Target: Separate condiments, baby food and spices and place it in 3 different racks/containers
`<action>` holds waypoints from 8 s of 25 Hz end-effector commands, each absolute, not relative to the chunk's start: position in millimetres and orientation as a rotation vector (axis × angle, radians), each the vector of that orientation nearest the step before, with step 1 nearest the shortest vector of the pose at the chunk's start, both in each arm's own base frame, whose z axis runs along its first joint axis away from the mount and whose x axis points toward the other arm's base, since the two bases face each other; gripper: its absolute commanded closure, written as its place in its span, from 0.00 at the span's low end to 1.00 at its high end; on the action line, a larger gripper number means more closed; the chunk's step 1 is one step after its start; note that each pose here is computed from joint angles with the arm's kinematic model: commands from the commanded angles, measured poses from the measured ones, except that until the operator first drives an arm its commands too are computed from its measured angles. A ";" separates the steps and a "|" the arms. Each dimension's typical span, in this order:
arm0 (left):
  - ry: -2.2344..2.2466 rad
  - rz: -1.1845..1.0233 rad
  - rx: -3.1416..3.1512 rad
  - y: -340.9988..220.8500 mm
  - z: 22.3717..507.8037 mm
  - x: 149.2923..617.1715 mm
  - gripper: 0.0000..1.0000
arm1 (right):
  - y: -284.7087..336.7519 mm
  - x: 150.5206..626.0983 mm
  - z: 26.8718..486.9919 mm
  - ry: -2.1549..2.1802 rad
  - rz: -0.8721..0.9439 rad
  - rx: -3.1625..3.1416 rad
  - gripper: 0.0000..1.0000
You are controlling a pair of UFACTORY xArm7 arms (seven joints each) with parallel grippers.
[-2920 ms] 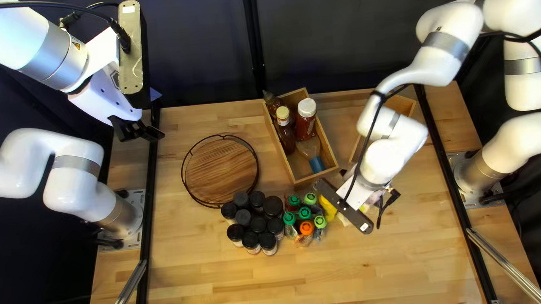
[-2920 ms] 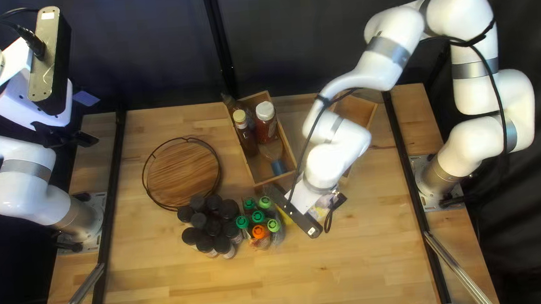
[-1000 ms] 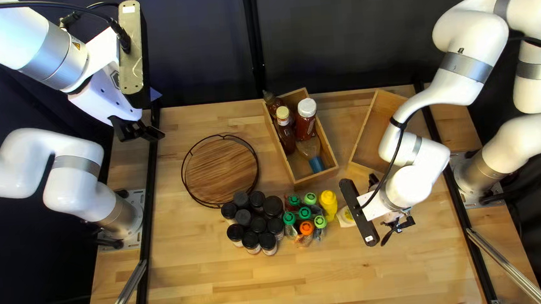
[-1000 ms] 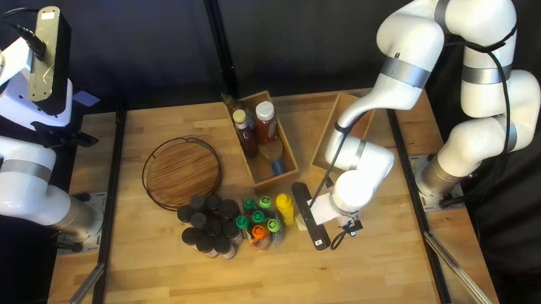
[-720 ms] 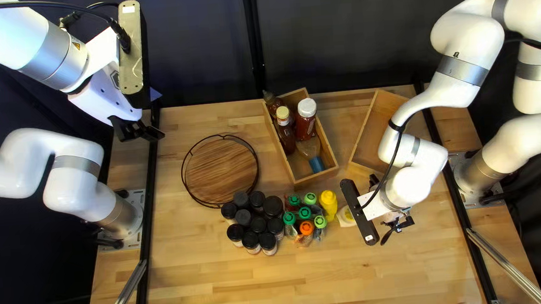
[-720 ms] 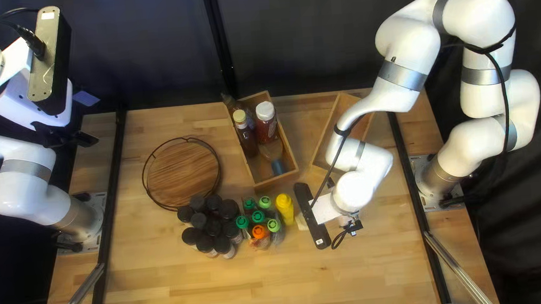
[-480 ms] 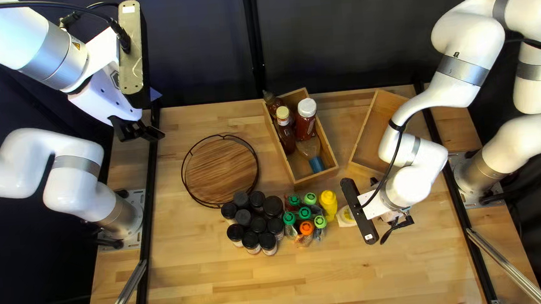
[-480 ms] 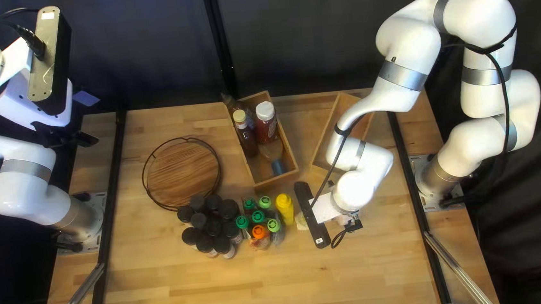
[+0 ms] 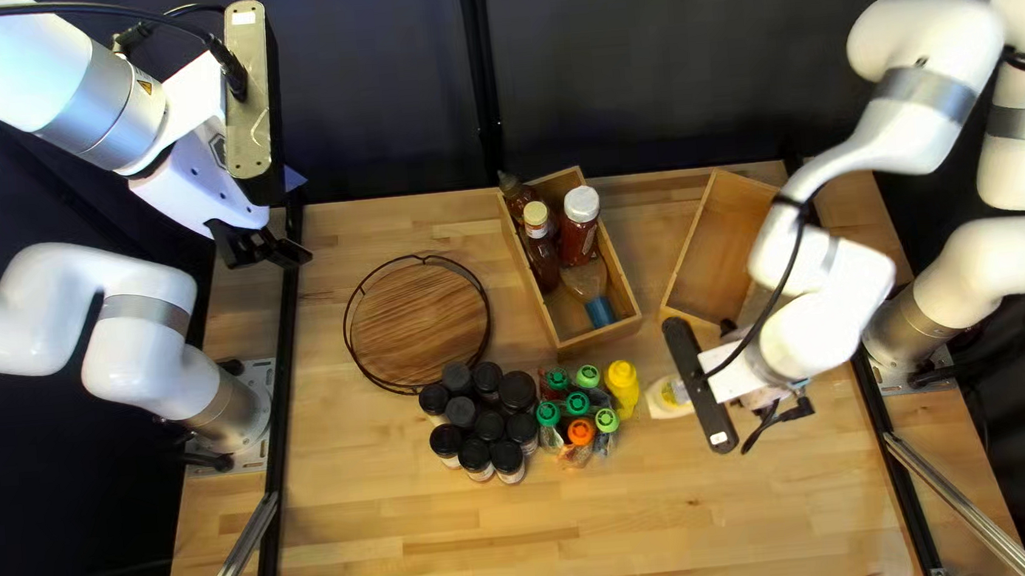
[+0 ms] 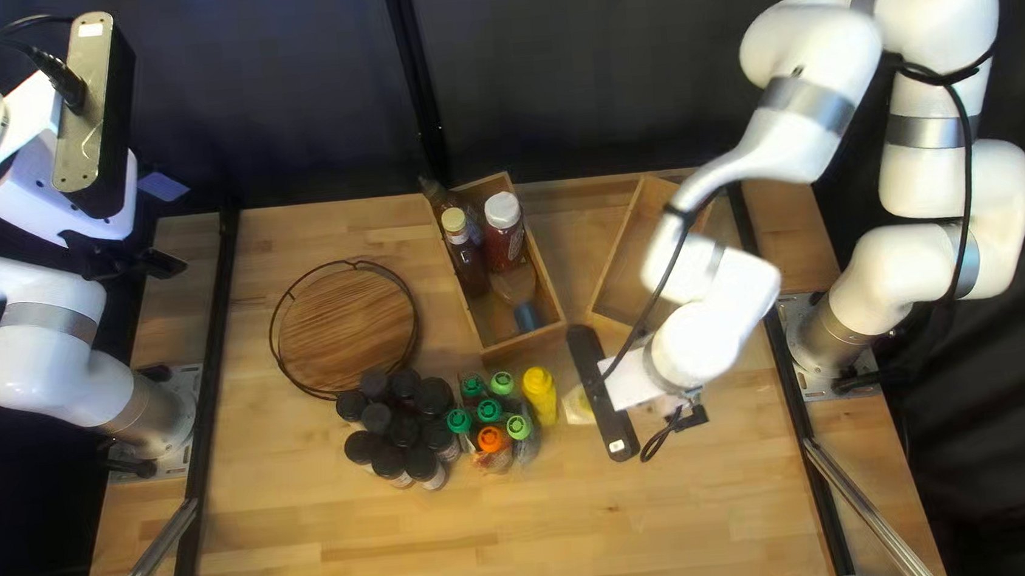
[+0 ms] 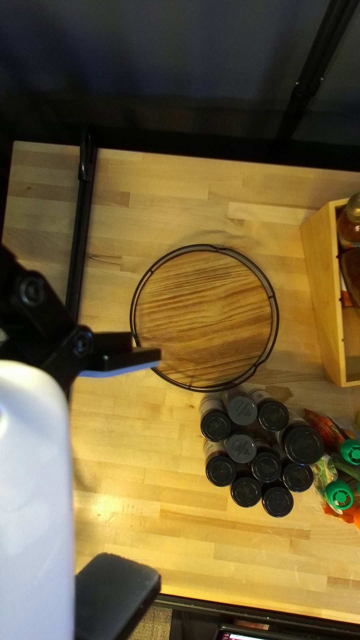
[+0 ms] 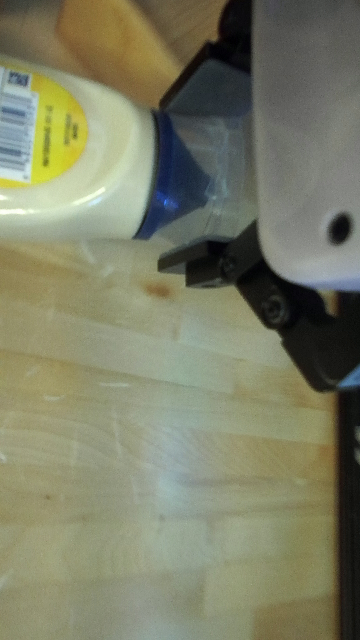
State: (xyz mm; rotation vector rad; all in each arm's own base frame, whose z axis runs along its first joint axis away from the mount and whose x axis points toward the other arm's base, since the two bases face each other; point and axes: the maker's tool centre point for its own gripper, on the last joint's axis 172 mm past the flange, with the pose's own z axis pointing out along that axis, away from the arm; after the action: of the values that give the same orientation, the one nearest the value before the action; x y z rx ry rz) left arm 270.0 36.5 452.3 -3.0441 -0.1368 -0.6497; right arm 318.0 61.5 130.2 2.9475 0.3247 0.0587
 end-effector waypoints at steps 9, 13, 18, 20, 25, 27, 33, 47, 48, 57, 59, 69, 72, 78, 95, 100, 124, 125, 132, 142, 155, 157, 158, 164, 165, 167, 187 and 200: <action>-0.137 -0.650 -3.044 36.5 452.3 270.0 0.00 | -2.4 328.4 241.9 0.187 -0.073 2.938 1.00; -0.137 -0.650 -3.044 36.5 452.3 270.0 0.00 | -35.7 338.8 249.1 0.123 -0.199 2.919 1.00; -0.137 -0.650 -3.044 36.5 452.3 270.0 0.00 | -63.5 354.2 250.1 0.101 -0.416 2.881 1.00; -0.137 -0.650 -3.044 36.5 452.3 270.0 0.00 | -68.4 360.0 250.5 0.120 -0.484 2.872 1.00; -0.137 -0.650 -3.044 36.5 452.3 270.0 0.00 | -72.7 371.9 246.8 0.263 -0.662 2.862 1.00; -0.137 -0.650 -3.044 36.5 452.3 270.0 0.00 | -70.6 376.7 244.1 0.381 -0.749 2.854 1.00; -0.137 -0.650 -3.044 36.5 452.3 270.0 0.00 | -71.9 383.1 225.2 0.745 -0.974 2.784 1.00; -0.137 -0.650 -3.044 36.5 452.3 270.0 0.00 | -101.9 402.1 194.1 0.141 -0.986 2.627 1.00; -0.137 -0.650 -3.044 36.5 452.3 270.0 0.00 | -102.4 402.5 191.5 0.091 -0.994 2.608 1.00; -0.137 -0.650 -3.044 36.5 452.3 270.0 0.00 | -95.7 402.3 187.3 -0.049 -1.058 2.536 1.00; -0.137 -0.650 -3.044 36.5 452.3 270.0 0.00 | -93.5 404.2 184.1 -0.014 -1.065 2.543 1.00; -0.137 -0.650 -3.044 36.5 452.3 270.0 0.00 | -84.8 419.0 168.4 0.315 -1.111 2.597 0.99; -0.137 -0.650 -3.044 36.5 452.3 270.0 0.00 | -85.7 423.0 163.2 0.399 -1.125 2.605 0.97; -0.137 -0.650 -3.044 36.5 452.3 270.0 0.00 | -85.6 428.9 157.0 0.599 -1.153 2.612 0.13; -0.137 -0.650 -3.044 36.5 452.2 270.0 0.00 | -59.3 424.9 209.5 0.662 -0.710 2.913 0.00; -0.137 -0.650 -3.044 36.5 452.2 270.0 0.00 | -12.2 422.7 243.8 0.710 -0.282 3.136 0.00; -0.137 -0.650 -3.044 36.5 452.3 270.0 0.00 | 61.1 466.7 164.1 0.538 0.260 3.032 0.00; -0.137 -0.650 -3.044 36.5 452.3 270.0 0.00 | 61.0 466.9 161.9 0.537 0.260 3.031 0.00; -0.137 -0.650 -3.044 36.5 452.3 270.0 0.00 | 64.5 469.0 142.6 0.533 0.250 3.047 0.00; -0.137 -0.650 -3.044 36.5 452.3 270.0 0.00 | 61.3 481.9 118.7 0.527 0.244 3.082 0.97; -0.137 -0.650 -3.044 36.5 452.3 270.0 0.00 | 60.6 455.0 168.0 0.465 0.227 3.038 1.00; -0.137 -0.650 -3.044 36.5 452.3 270.0 0.00 | 55.8 450.2 194.6 0.446 0.227 3.021 1.00; -0.137 -0.650 -3.044 36.5 452.3 270.0 0.00 | 51.8 448.0 208.0 0.434 0.227 3.015 1.00; -0.137 -0.650 -3.044 36.5 452.3 270.0 0.00 | -1.4 439.3 293.1 0.254 0.228 2.995 1.00; -0.137 -0.650 -3.044 36.5 452.3 270.0 0.00 | -8.7 440.0 301.9 0.232 0.230 2.995 1.00; -0.137 -0.650 -3.044 36.5 452.3 270.0 0.00 | -32.9 442.7 331.4 0.174 0.249 2.995 1.00; -0.137 -0.650 -3.044 36.5 452.3 270.0 0.00 | -214.0 532.6 378.9 -0.391 0.359 2.848 1.00; -0.137 -0.650 -3.044 36.5 452.3 270.0 0.00 | -236.7 527.7 318.7 -0.550 0.290 2.783 1.00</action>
State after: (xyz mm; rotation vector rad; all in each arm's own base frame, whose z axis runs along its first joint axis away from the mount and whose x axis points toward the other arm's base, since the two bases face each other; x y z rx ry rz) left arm 270.0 36.5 452.3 -3.0441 -0.1368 -0.6497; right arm 528.6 -234.4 329.6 2.7833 -0.5305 0.3009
